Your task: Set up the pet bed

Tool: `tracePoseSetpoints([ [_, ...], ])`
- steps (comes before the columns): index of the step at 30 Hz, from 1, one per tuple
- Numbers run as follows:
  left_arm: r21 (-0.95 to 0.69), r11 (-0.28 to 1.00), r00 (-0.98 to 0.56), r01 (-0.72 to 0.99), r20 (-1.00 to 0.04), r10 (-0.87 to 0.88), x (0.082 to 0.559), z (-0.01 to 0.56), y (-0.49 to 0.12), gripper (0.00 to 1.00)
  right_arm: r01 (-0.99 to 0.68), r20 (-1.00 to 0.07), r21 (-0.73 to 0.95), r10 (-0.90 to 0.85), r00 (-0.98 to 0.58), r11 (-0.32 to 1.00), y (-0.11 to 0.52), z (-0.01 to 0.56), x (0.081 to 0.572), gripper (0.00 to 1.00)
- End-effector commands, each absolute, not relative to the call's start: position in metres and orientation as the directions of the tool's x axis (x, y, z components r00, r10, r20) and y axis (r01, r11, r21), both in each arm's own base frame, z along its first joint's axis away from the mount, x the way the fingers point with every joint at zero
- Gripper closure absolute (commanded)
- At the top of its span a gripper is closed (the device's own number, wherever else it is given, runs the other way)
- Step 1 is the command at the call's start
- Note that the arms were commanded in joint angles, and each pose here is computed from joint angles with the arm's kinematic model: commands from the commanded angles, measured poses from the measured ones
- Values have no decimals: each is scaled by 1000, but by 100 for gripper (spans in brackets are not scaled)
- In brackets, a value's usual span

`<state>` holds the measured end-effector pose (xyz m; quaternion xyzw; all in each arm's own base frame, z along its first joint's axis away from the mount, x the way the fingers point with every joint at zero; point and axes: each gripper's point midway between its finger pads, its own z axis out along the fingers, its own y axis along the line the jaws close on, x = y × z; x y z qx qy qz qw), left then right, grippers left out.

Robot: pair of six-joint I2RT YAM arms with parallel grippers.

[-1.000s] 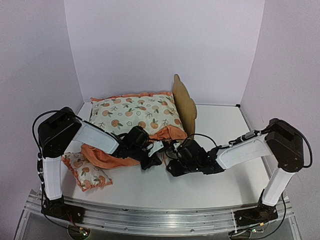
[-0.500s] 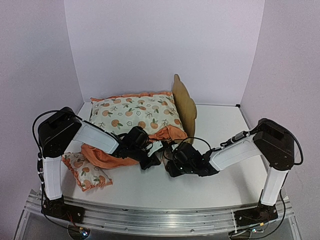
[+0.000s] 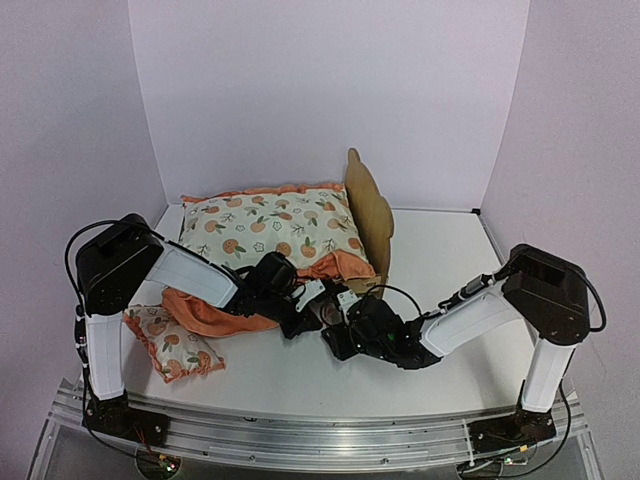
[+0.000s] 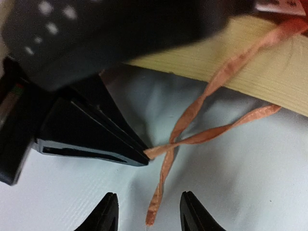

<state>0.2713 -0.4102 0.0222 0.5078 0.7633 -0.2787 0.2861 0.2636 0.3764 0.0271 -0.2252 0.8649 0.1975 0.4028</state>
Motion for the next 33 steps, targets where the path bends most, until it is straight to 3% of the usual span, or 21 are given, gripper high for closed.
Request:
tracePoseSetpoints([
  [1, -131, 352, -326, 927, -748, 578, 284, 33, -412, 100, -570, -823, 133, -230, -520, 811, 386, 27, 269, 54],
  [8, -129, 360, -326, 924, -755, 568, 288, 36, -410, 100, -507, -749, 82, -283, -600, 858, 365, -24, 264, 59],
  [12, -126, 358, -323, 925, -757, 568, 288, 36, -408, 100, -461, -719, 46, -291, -631, 886, 347, -35, 260, 90],
  [14, -125, 358, -322, 925, -756, 569, 288, 35, -408, 100, -456, -725, 45, -285, -627, 889, 344, -28, 260, 100],
  [26, -94, 324, -278, 942, -759, 588, 286, 31, -409, 100, -451, -764, 274, -92, -639, 850, 342, 52, 274, 100],
  [33, -69, 258, -216, 964, -769, 601, 279, 32, -418, 100, -427, -731, 408, 9, -683, 807, 342, 76, 282, 100],
])
